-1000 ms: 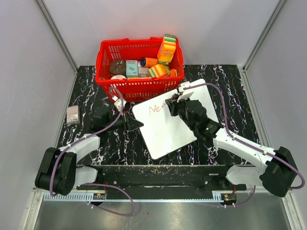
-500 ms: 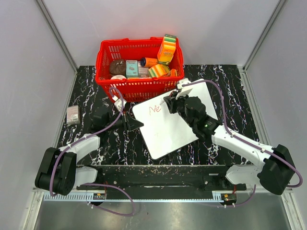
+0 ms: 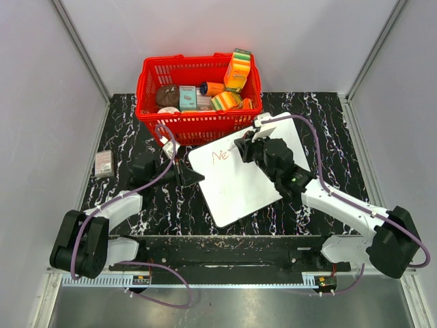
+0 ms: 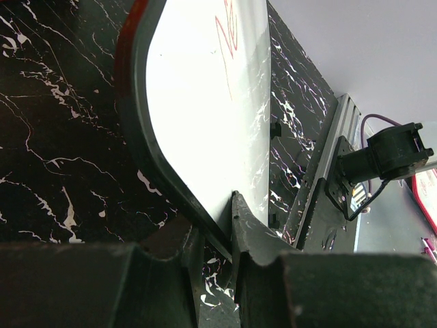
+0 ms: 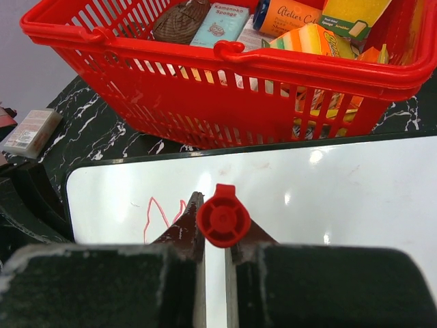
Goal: Write a sentence on the whiteboard
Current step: Write on the whiteboard with the whiteboard marker without the cap.
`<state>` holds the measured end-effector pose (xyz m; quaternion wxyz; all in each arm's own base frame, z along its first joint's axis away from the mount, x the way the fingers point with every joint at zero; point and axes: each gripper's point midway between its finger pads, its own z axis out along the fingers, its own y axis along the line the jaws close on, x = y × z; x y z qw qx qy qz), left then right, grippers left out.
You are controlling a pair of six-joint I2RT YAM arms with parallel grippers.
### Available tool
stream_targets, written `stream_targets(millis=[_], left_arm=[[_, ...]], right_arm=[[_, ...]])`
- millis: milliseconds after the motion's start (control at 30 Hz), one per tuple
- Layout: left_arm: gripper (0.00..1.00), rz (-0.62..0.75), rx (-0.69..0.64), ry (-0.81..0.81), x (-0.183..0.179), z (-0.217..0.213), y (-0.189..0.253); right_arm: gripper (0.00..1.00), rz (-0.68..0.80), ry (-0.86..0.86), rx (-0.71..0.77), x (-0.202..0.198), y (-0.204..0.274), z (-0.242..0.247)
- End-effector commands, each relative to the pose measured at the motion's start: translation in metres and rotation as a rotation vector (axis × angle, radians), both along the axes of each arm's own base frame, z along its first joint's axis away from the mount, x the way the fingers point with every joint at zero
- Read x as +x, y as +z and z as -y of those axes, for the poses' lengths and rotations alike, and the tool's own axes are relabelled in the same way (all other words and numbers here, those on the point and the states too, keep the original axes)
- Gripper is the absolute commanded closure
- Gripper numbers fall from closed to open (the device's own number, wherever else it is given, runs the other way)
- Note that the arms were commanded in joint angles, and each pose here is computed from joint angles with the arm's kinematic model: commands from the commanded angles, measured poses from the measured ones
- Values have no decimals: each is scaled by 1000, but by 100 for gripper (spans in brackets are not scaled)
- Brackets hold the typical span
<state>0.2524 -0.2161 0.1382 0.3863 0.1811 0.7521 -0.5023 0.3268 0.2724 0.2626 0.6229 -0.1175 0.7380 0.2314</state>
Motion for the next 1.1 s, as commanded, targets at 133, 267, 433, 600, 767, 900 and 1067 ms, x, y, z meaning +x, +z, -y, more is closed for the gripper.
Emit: stream_targets(millis=[133,267,433,600,767,900,1067], left_arm=[[100,89,89,-52,-3,3,-18],[100,92,89,-54,-4,3,-18],[100,92,89,-54,-4,3,-18],[100,90,90,-53,-4,3,-18],[100,91,90,-54,-4,3,-18],[100,90,89,-56,-4,3,-18],[100,92,89,-54,-4,3,-17]], right_arm=[[100,-39,-5,-1,-7,-15,10],[100,-55,-7,-2,-10,-21,12],[100,-57,-12,-3,-12,-24,15],[100,-50,-34,-7,-7,-22,17],[100,-27,-40,4,0,-11,15],[100,-11,-44,6,5,-4,15],[100,-2,-43,17,9,1,15]])
